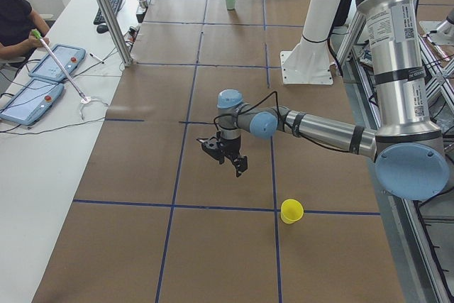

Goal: Transfer and stack yellow cup on green cup

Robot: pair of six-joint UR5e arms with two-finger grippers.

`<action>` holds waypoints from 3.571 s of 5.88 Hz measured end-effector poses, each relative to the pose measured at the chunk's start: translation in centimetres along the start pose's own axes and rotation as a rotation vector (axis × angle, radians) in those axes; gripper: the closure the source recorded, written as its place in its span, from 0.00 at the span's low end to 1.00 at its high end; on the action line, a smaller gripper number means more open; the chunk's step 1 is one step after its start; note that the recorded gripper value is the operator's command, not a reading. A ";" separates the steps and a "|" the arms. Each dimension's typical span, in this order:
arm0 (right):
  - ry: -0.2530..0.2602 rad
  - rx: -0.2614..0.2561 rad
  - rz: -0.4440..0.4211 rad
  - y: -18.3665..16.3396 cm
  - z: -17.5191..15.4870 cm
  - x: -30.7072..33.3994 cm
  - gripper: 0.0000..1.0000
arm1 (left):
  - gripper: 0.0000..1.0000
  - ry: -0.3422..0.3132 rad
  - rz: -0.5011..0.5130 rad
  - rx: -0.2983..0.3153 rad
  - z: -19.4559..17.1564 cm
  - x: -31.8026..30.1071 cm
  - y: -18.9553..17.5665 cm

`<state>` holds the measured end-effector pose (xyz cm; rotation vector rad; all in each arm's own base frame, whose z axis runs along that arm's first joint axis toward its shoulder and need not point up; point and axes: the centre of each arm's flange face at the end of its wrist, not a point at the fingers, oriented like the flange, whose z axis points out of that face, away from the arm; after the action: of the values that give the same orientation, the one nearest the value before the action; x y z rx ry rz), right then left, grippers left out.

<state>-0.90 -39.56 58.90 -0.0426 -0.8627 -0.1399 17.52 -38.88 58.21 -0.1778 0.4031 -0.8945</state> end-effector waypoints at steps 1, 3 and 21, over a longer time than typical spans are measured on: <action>-0.002 0.005 -0.006 -0.1 -0.1 -0.3 0.01 | 0.00 -0.031 -0.133 0.104 1.1 0.5 2.6; -0.003 0.020 -0.022 -0.3 -0.4 -0.7 0.01 | 0.00 -0.205 -0.336 0.301 1.7 -0.8 7.2; -0.007 0.033 -0.043 -0.6 -0.8 -1.2 0.01 | 0.10 -0.695 -0.744 0.920 19.9 -13.0 12.6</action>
<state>-1.17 -40.08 57.49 0.0059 -0.8725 -0.1660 27.57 -21.21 75.88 0.2357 -0.7874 -1.5763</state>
